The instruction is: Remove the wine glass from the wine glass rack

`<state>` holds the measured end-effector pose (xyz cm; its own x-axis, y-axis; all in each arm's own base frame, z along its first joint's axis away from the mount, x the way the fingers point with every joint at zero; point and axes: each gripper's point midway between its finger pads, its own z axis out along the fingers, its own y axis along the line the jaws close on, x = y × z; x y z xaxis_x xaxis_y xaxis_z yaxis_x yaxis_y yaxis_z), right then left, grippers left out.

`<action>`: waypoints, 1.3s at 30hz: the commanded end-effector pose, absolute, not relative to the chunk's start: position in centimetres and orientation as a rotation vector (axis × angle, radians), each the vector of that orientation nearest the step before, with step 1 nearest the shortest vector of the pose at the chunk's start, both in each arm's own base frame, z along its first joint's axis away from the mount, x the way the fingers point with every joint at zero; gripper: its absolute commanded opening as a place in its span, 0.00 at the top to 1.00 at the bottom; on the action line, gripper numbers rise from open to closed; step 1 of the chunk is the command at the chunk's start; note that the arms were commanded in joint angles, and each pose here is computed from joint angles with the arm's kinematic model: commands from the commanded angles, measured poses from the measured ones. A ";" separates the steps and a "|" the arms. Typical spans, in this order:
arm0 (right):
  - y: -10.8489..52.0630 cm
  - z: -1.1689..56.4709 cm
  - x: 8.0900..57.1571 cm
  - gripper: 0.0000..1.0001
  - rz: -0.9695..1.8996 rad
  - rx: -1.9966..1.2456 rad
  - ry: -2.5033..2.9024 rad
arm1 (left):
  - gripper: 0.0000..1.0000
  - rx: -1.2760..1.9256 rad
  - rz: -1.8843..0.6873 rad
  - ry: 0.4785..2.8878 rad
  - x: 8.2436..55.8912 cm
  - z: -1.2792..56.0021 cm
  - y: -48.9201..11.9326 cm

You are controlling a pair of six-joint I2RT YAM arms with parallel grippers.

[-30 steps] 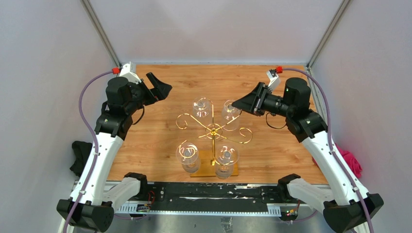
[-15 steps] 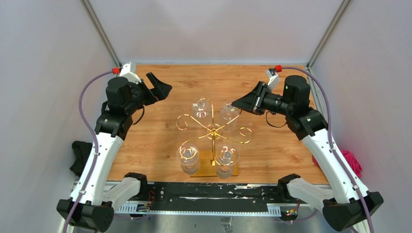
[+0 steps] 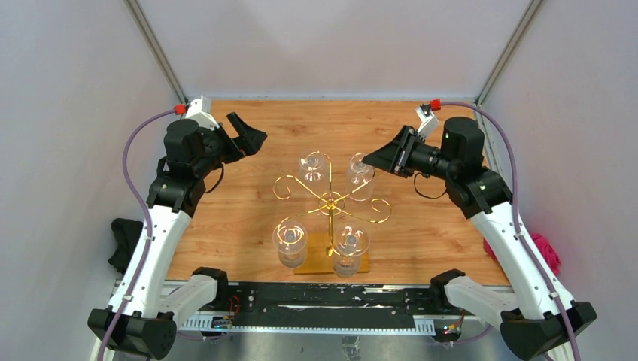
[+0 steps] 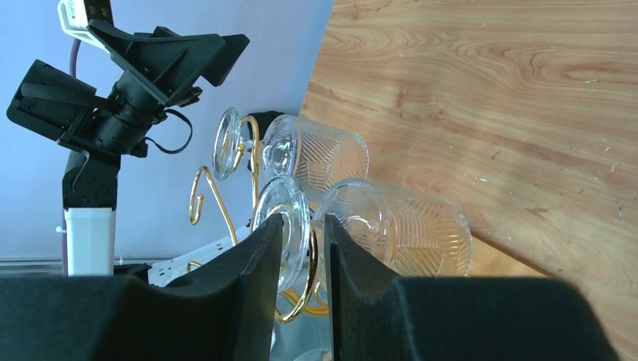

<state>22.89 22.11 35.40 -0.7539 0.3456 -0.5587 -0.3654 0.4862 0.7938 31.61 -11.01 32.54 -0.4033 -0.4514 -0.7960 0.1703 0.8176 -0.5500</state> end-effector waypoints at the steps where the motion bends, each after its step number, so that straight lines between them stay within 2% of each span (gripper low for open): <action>1: 21.5 35.3 22.6 0.70 1.241 -0.032 2.054 | 0.00 -0.183 -0.713 1.850 31.3 33.1 -11.5; 9: 21.1 35.7 22.7 0.76 1.205 -0.025 2.042 | 0.00 -0.181 -0.716 1.854 31.4 32.9 -11.6; 12: 21.1 35.6 22.7 0.89 1.210 -0.021 2.047 | 0.00 -0.181 -0.716 1.853 31.4 32.9 -11.6; 18: 21.0 35.7 22.8 1.00 1.203 -0.002 2.045 | 0.00 -0.181 -0.718 1.856 31.4 32.8 -11.7; 30: 21.3 34.8 22.2 1.00 1.282 0.081 2.075 | 0.00 -0.184 -0.731 1.861 31.6 32.4 -11.9; 39: 20.6 36.6 22.2 1.00 1.351 0.206 1.923 | 0.00 -0.178 -0.737 1.861 31.6 32.6 -12.0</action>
